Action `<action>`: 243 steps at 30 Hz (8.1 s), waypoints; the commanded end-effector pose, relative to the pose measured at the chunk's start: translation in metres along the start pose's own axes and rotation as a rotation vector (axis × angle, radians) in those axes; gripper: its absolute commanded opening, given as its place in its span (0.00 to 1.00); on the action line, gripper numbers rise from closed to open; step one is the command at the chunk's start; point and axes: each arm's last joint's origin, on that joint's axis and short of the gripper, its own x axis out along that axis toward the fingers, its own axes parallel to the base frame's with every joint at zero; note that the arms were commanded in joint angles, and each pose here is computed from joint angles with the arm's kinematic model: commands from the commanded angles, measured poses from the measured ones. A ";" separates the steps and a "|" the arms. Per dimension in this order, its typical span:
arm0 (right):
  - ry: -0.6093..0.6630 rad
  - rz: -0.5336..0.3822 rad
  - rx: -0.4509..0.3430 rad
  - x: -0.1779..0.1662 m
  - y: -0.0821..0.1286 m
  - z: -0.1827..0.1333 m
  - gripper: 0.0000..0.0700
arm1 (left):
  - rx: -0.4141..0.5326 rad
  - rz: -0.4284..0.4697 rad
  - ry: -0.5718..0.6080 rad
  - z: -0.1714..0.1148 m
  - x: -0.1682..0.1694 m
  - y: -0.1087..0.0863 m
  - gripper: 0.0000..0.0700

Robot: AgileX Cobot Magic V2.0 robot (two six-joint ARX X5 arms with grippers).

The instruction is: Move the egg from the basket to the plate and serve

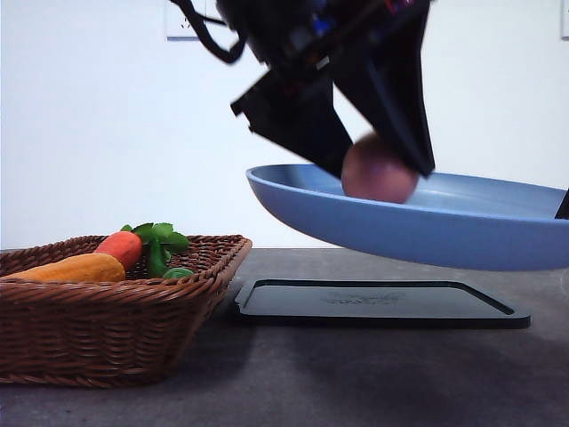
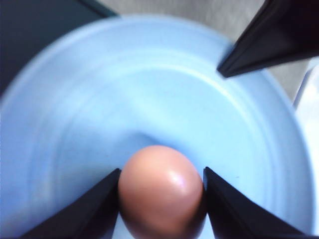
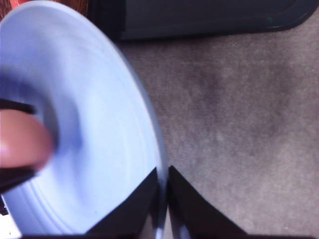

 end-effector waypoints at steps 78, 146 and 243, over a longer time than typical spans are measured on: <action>0.000 -0.211 -0.029 0.009 -0.019 0.165 0.00 | -0.054 0.474 -0.442 -0.035 -0.223 0.003 0.01; -0.642 -0.305 -0.571 0.021 0.039 0.000 0.00 | -0.445 1.014 -0.936 -0.244 -0.151 0.080 0.00; -1.018 -0.405 -0.519 -0.003 -0.058 -0.066 0.00 | -0.625 0.893 -0.739 -0.279 -0.113 0.091 0.00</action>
